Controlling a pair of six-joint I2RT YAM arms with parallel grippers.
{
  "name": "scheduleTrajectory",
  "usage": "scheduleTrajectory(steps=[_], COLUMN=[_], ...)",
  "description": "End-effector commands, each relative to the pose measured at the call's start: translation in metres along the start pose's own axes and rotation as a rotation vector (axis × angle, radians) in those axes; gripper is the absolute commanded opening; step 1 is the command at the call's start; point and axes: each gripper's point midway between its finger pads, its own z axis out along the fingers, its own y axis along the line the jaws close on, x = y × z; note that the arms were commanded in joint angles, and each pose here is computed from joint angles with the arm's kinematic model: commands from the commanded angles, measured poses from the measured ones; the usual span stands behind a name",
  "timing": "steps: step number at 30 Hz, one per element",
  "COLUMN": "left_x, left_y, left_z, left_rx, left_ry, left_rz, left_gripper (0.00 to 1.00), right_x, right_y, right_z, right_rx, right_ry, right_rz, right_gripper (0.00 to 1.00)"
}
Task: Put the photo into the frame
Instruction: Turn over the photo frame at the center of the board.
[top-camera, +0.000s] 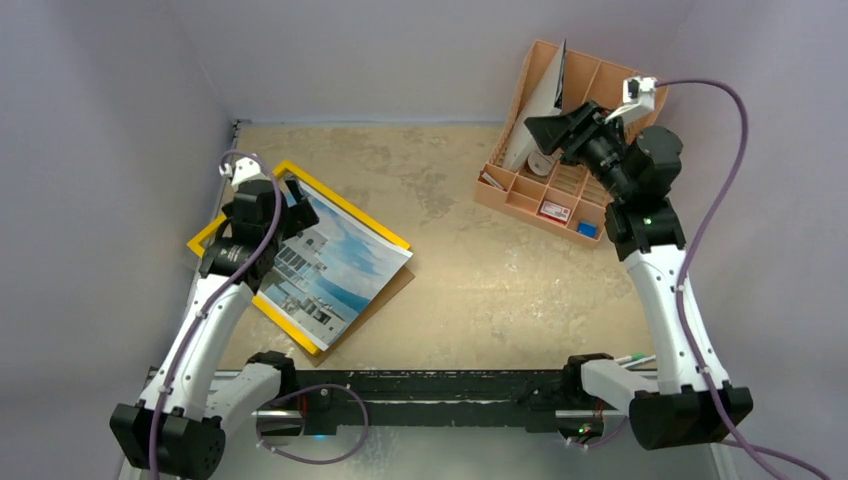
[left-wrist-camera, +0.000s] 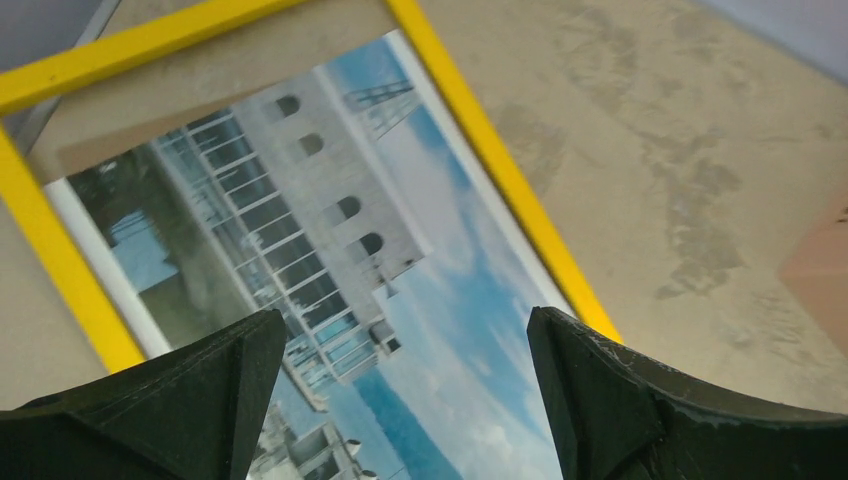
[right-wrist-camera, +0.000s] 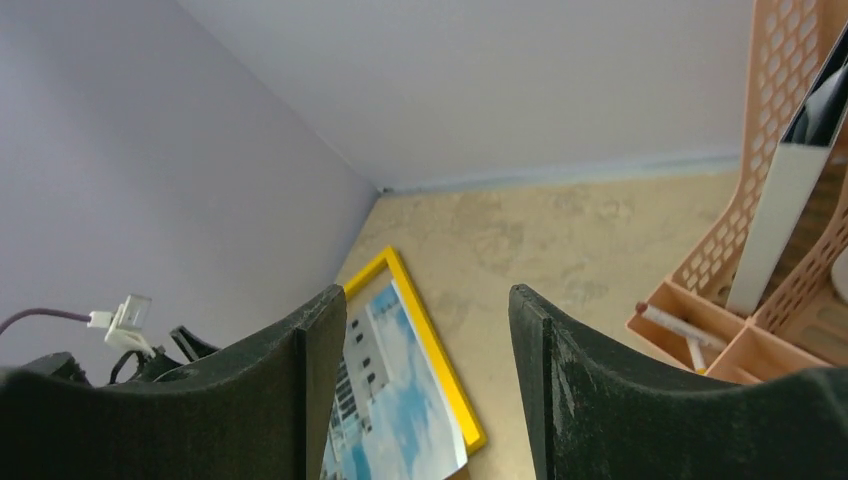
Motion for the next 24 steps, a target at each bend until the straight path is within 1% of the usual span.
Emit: scheduleTrajectory(steps=[1, 3, 4, 8, 11, 14, 16, 19, 21, 24], left_x=[0.033, 0.047, 0.053, 0.076, 0.086, 0.085, 0.081, 0.076, 0.074, 0.074], left_y=[0.038, 0.036, 0.032, 0.012, 0.008, 0.008, 0.007, 0.009, 0.012, 0.014], left_z=[0.012, 0.022, 0.027, 0.047, 0.053, 0.052, 0.049, 0.045, 0.043, 0.04], left_rx=[-0.216, -0.212, -0.198, -0.128, -0.125, -0.132, -0.132, -0.142, -0.156, -0.162], left_ry=[0.103, 0.159, 0.182, 0.286, 0.322, 0.308, 0.293, 0.27, 0.255, 0.245], left_rz=[-0.014, -0.004, -0.006, -0.038, -0.08, -0.115, -0.137, -0.16, -0.17, -0.19], left_gripper=[0.98, 0.98, 0.97, 0.91, 0.9, 0.9, 0.9, 0.9, 0.9, 0.9], right_x=[0.04, 0.064, 0.081, 0.142, 0.195, 0.247, 0.281, 0.312, 0.336, 0.379], right_y=[0.001, -0.002, 0.004, 0.017, 0.023, 0.025, 0.017, 0.017, 0.016, 0.016], right_z=[0.012, 0.024, 0.031, 0.055, 0.076, 0.096, 0.11, 0.128, 0.135, 0.136], right_rx=[-0.057, -0.038, -0.044, -0.065, -0.062, -0.057, -0.024, -0.024, -0.058, -0.135], right_ry=[0.16, 0.224, 0.261, 0.379, 0.485, 0.587, 0.66, 0.711, 0.758, 0.874], right_rz=[0.031, 0.003, -0.009, -0.03, -0.08, -0.175, -0.253, -0.377, -0.467, -0.607], right_gripper=[0.63, 0.63, 0.63, 0.63, 0.63, 0.66, 0.68, 0.7, 0.7, 0.7])
